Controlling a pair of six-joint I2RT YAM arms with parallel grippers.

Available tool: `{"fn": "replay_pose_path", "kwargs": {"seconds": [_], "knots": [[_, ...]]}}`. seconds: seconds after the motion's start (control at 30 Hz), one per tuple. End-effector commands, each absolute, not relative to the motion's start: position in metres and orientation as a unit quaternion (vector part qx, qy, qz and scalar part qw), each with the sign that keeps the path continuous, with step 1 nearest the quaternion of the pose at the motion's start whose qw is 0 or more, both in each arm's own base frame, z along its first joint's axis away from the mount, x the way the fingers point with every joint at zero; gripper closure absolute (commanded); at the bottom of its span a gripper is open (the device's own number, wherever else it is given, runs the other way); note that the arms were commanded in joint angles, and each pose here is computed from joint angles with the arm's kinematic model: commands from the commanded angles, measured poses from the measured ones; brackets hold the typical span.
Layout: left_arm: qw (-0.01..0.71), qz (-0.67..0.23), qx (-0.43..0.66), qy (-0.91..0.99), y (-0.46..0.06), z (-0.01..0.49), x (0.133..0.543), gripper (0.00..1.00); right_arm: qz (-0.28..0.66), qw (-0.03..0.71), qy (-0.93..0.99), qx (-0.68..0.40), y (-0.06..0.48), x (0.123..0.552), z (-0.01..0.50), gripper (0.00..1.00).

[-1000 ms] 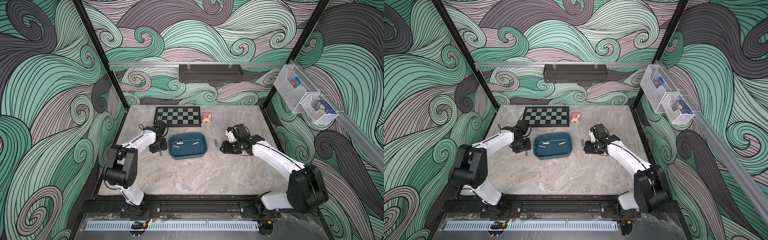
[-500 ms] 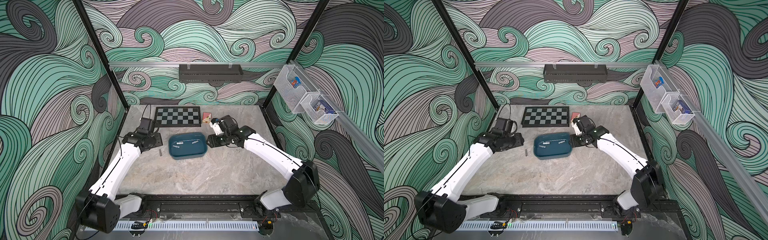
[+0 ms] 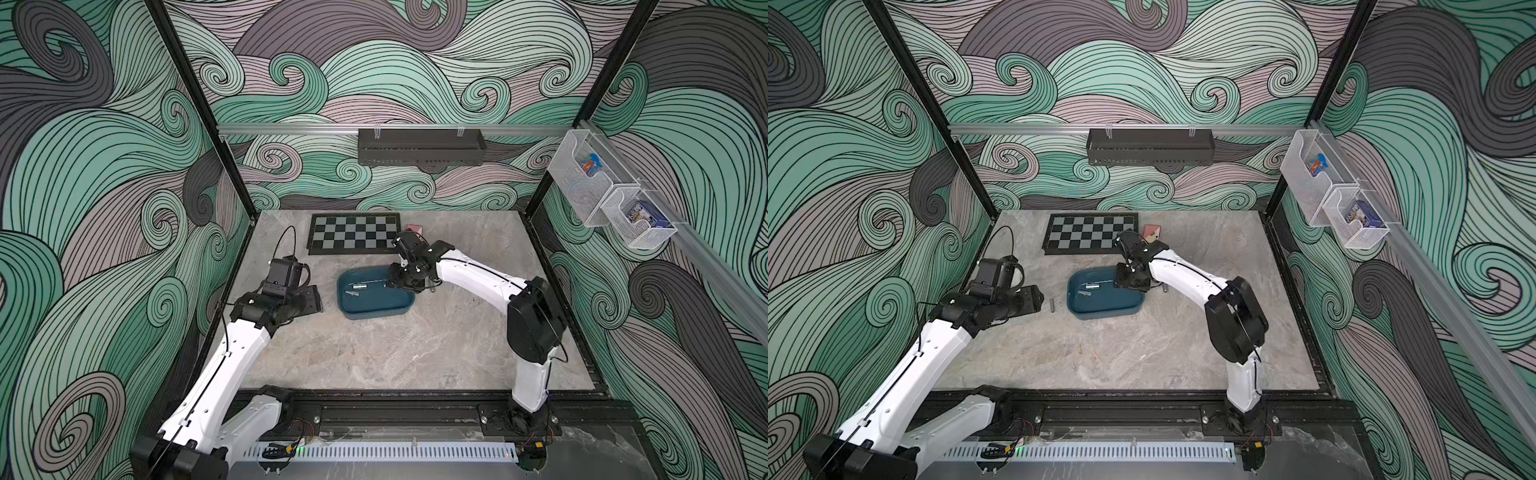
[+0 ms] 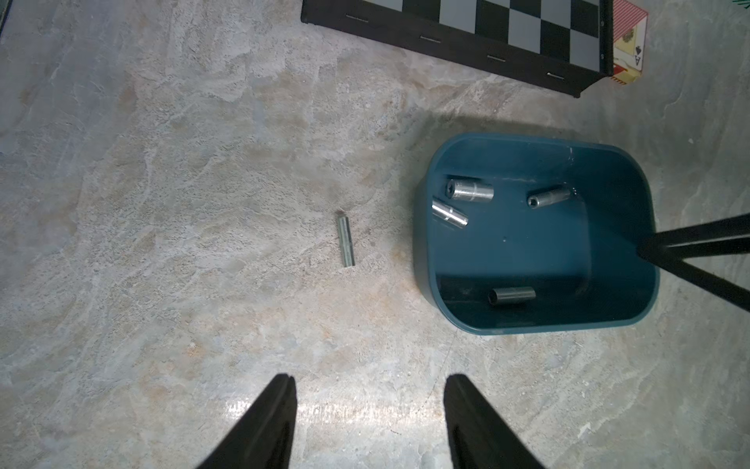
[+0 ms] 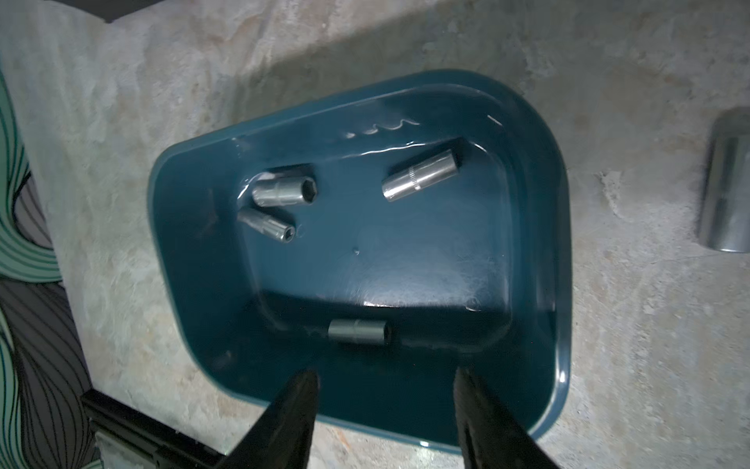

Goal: Take out the socket from the storage box
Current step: Pick up the socket head from the storage box.

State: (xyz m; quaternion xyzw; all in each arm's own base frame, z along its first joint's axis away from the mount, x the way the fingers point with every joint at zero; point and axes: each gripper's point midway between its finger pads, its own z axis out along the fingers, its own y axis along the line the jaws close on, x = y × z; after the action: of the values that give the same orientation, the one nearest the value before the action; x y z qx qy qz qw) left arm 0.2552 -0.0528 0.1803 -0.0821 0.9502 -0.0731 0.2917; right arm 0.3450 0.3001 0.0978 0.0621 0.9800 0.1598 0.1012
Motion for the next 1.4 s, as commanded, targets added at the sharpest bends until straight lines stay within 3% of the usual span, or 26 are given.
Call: {"fn": "replay_pose_path", "kwargs": {"seconds": [0.0, 0.57, 1.23, 1.37], "knots": [[0.308, -0.079, -0.066, 0.946, -0.056, 0.190, 0.254, 0.38, 0.139, 0.099, 0.975, 0.144, 0.299, 0.356, 0.085, 0.42], [0.327, -0.098, -0.027, 0.939, -0.070, 0.198, 0.252, 0.37, 0.092, 0.098, 0.943, 0.304, 0.301, 0.386, 0.033, 0.49], [0.330, -0.107, -0.010, 0.938, -0.077, 0.200, 0.251, 0.37, 0.079, 0.104, 0.938, 0.322, 0.308, 0.401, 0.011, 0.52], [0.329, -0.108, -0.009, 0.938, -0.078, 0.199, 0.251, 0.37, 0.067, 0.091, 0.944, 0.309, 0.305, 0.396, 0.001, 0.57]]}}
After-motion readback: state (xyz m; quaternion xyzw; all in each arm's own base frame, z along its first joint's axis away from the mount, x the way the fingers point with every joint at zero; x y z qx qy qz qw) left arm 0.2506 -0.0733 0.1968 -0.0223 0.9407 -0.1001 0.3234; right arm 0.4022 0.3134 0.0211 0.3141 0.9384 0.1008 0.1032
